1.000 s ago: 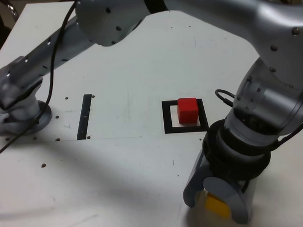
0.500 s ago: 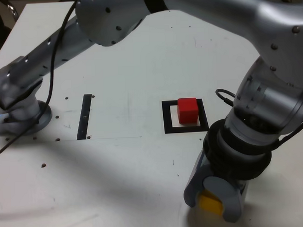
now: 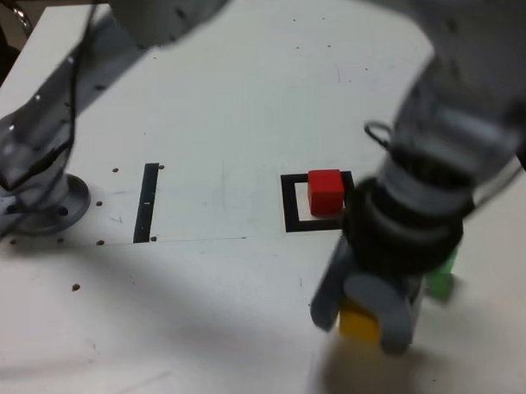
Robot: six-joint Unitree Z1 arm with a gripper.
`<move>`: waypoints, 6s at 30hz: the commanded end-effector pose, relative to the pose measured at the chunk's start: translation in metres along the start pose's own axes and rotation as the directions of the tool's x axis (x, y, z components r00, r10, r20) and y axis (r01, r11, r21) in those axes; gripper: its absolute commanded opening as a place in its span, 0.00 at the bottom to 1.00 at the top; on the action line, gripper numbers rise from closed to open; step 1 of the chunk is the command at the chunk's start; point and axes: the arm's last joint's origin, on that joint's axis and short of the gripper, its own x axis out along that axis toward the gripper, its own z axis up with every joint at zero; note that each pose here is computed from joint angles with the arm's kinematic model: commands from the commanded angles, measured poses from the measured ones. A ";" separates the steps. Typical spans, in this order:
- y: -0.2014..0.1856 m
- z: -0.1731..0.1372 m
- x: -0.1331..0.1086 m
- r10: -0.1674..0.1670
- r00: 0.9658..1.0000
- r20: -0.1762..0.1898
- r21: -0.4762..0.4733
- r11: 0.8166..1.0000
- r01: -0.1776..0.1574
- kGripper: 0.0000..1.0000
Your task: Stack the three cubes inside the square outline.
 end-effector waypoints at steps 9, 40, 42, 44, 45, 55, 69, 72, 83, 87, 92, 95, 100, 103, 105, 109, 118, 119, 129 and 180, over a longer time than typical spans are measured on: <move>0.064 -0.058 -0.045 -0.032 0.999 0.036 -0.165 0.986 0.037 0.26; 0.184 -0.091 -0.015 -0.151 0.988 -0.008 -0.367 0.920 0.138 0.27; 0.186 -0.089 -0.011 -0.156 0.988 -0.011 -0.362 0.921 0.142 0.27; 0.188 -0.088 -0.009 -0.159 0.987 -0.014 -0.358 0.923 0.143 0.27; 0.188 -0.087 -0.008 -0.160 0.987 -0.016 -0.357 0.923 0.144 0.27; 0.195 -0.083 0.003 -0.169 0.985 -0.031 -0.352 0.924 0.148 0.27; 0.200 -0.081 0.013 -0.182 0.982 -0.046 -0.354 0.922 0.154 0.29; 0.201 -0.081 0.014 -0.185 0.982 -0.049 -0.351 0.923 0.156 0.51; 0.204 -0.084 0.021 -0.202 0.978 -0.059 -0.353 0.920 0.169 0.99; 0.204 -0.086 0.019 -0.198 0.979 -0.054 -0.352 0.921 0.167 0.99; 0.201 -0.094 0.009 -0.173 0.984 -0.040 -0.350 0.925 0.149 0.99; 0.197 -0.099 0.002 -0.148 0.988 -0.034 -0.349 0.928 0.127 1.00; 0.185 -0.103 -0.016 -0.073 0.997 -0.014 -0.329 0.942 0.065 1.00; 0.176 -0.102 -0.030 -0.021 1.000 0.003 -0.304 0.952 0.021 1.00; 0.169 -0.100 -0.038 0.008 1.000 0.012 -0.287 0.958 -0.004 1.00; 0.159 -0.091 -0.047 0.041 0.999 0.025 -0.254 0.967 -0.033 1.00; 0.140 -0.049 -0.046 0.052 0.996 0.067 -0.183 0.982 -0.039 1.00; 0.138 -0.044 -0.045 0.051 0.996 0.072 -0.174 0.984 -0.038 1.00; 0.125 -0.002 -0.018 0.029 0.997 0.066 -0.103 0.994 -0.022 1.00; 0.112 0.050 0.031 0.018 0.999 0.045 -0.007 1.000 -0.018 0.30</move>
